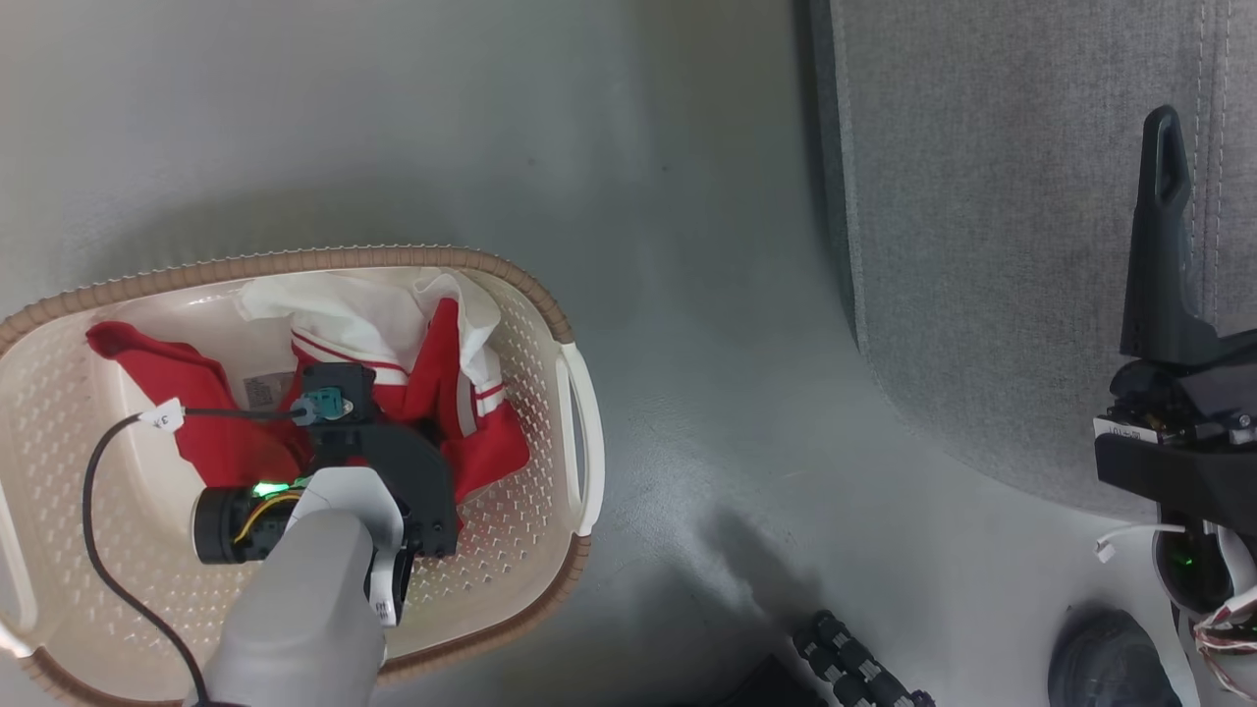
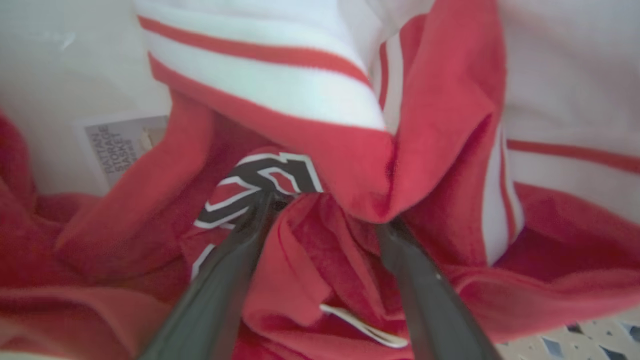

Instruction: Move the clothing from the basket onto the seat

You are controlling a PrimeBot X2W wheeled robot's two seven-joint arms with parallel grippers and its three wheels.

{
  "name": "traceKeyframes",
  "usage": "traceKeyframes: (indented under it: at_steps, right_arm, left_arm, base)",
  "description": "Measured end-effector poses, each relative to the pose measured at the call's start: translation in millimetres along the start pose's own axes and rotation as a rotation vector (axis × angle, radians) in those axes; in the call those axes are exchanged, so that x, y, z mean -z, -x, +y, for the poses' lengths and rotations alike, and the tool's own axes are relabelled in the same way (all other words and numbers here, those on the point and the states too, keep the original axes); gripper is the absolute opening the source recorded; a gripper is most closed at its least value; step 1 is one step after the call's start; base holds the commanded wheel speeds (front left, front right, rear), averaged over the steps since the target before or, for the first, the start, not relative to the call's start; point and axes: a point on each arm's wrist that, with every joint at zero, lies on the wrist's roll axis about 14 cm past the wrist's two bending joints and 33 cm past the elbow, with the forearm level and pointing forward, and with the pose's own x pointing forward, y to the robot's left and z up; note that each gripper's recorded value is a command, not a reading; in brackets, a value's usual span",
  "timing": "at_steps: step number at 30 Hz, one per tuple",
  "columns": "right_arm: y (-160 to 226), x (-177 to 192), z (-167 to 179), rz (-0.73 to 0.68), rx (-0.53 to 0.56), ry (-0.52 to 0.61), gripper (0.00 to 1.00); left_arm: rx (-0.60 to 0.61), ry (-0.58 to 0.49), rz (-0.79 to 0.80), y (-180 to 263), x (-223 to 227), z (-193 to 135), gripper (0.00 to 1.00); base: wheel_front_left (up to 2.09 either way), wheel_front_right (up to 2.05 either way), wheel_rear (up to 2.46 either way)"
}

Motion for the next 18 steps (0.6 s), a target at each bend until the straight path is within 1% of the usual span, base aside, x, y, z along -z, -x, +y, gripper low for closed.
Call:
traceKeyframes:
  at_steps: [1,2,3,11,18]
  right_arm:
    - [-0.5,0.2,-0.5,0.000,0.001,0.002,1.00]
    - [-1.4,-0.1,-0.8,-0.001,0.001,0.003,1.00]
    - [-2.1,-0.7,-1.1,-0.006,0.001,0.005,1.00]
    - [-0.1,2.1,-2.7,-0.004,0.002,0.003,1.00]
    - [-2.8,-5.9,1.2,-0.028,-0.015,-0.010,1.00]
  left_arm:
    - [-0.001,0.001,0.011,-0.9,1.3,0.1,1.00]
    - [-0.001,0.004,0.016,-1.6,1.1,-0.1,0.87]
    - [0.002,0.024,0.027,-2.4,2.4,-0.7,0.00]
    - [0.001,0.016,0.042,0.7,6.2,-1.6,0.00]
    - [0.014,-0.028,-0.025,12.8,-11.5,-5.5,0.00]
  base:
    - [0.00,0.00,0.00]
    - [0.00,0.00,0.00]
    - [0.00,0.00,0.00]
    - [0.00,0.00,0.00]
    - [0.00,0.00,0.00]
